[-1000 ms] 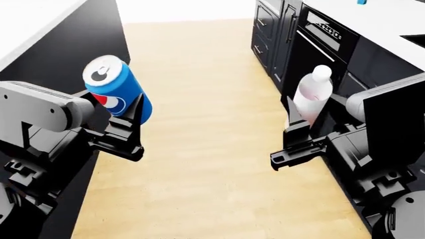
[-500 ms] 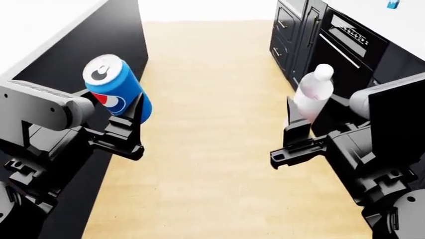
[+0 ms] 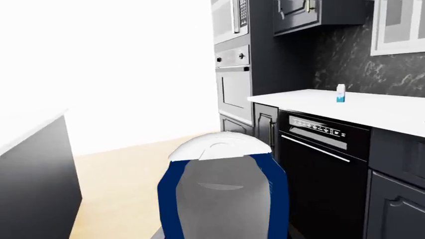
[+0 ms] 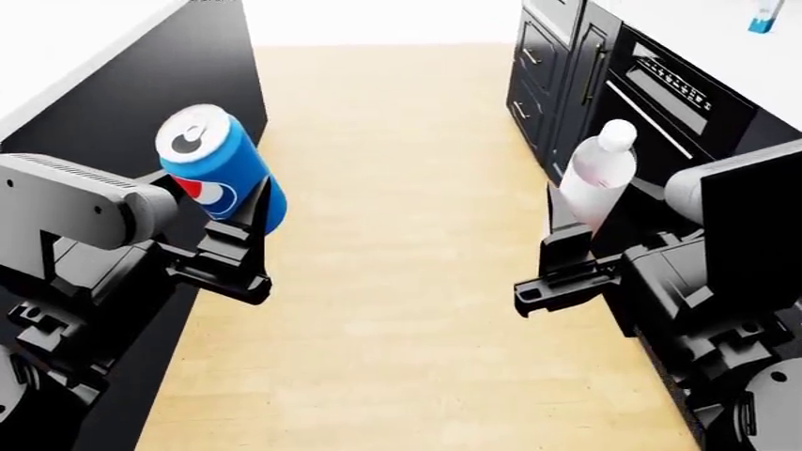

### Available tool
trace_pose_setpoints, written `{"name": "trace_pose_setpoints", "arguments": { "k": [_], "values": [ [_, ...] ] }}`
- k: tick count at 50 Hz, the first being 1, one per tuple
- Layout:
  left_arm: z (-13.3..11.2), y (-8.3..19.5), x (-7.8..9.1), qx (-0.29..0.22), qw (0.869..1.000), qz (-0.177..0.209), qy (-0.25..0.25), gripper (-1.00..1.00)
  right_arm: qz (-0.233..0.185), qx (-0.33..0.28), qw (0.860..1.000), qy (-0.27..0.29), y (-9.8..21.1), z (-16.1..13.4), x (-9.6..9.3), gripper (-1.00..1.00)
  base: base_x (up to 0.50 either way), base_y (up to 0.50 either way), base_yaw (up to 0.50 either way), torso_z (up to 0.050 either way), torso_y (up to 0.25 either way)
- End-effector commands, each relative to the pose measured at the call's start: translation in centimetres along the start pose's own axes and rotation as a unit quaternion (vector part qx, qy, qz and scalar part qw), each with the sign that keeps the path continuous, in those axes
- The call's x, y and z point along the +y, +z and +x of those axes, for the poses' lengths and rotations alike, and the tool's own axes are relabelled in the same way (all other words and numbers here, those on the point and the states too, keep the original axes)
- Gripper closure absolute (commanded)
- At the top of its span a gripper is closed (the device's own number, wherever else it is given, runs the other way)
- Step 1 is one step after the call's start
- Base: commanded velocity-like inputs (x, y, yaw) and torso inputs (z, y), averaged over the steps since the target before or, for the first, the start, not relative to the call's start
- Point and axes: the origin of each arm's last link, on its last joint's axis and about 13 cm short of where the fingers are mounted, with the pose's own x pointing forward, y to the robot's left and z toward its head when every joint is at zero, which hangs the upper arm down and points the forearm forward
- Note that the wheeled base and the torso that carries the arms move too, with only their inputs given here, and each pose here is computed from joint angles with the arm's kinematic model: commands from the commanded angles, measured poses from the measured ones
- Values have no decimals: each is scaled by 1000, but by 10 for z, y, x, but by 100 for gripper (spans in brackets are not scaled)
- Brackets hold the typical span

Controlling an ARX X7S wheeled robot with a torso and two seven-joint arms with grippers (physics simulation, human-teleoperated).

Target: Move the drinks to the dining counter.

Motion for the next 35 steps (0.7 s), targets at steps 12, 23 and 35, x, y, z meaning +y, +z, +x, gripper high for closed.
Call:
{"name": "trace_pose_setpoints", "arguments": {
  "k": [12,23,35],
  "values": [
    [1,2,1,-5,1000,-4,3,100,-2,-17,1000,-20,4,3,-3,100,184,408,0,1,3],
    [1,1,2,-4,1000,-5,4,100,-19,-11,999,-31,2,3,-3,100,-339,142,0,0,1],
    [-1,0,2,-5,1000,-6,5,100,-27,-8,999,-33,2,2,-2,100,-489,220,0,1,1]
  ]
}}
